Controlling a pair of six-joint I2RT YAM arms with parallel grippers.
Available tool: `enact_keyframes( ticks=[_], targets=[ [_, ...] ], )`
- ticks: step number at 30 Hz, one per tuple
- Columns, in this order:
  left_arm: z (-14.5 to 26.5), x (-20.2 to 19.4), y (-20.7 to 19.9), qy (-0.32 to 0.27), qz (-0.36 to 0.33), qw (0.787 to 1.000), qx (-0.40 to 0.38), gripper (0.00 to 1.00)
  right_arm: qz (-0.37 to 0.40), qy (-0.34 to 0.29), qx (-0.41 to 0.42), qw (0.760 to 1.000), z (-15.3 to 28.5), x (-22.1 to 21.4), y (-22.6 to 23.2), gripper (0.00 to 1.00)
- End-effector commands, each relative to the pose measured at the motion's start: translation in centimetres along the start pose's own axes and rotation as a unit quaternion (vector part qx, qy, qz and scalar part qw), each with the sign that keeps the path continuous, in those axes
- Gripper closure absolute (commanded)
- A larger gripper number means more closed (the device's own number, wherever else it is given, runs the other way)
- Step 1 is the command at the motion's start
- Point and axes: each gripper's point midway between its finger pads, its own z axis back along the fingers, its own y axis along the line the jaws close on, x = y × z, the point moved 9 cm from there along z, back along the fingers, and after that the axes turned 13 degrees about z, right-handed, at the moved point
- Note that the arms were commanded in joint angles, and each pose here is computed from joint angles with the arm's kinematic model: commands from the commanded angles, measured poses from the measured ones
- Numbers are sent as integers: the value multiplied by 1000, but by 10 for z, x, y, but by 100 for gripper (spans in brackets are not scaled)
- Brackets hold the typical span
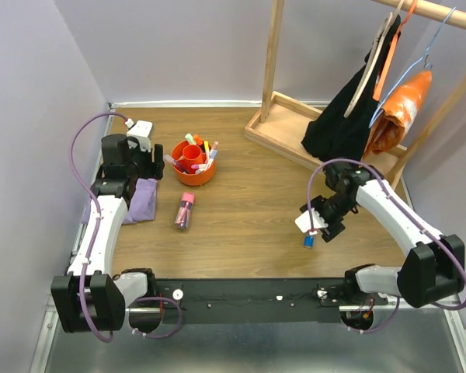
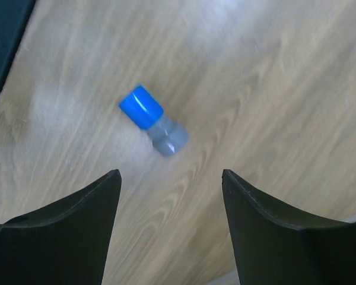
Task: Sort the stationery into containers
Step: Pick up the stationery from the center of the board.
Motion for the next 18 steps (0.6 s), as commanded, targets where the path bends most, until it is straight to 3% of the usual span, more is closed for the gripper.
enact_keyframes(
  ticks=[1,7,18],
  targets=[
    [11,-7,9,-6,21,1000,21,22,233,-29,48,971,-31,17,-19,23],
    [14,-10,11,-8,38,999,23,22,259,-44,93,960,-61,24,-17,26],
    [22,-9,20,-19,57,998,37,22,290,-36,134,947,-83,16,-12,41]
  ],
)
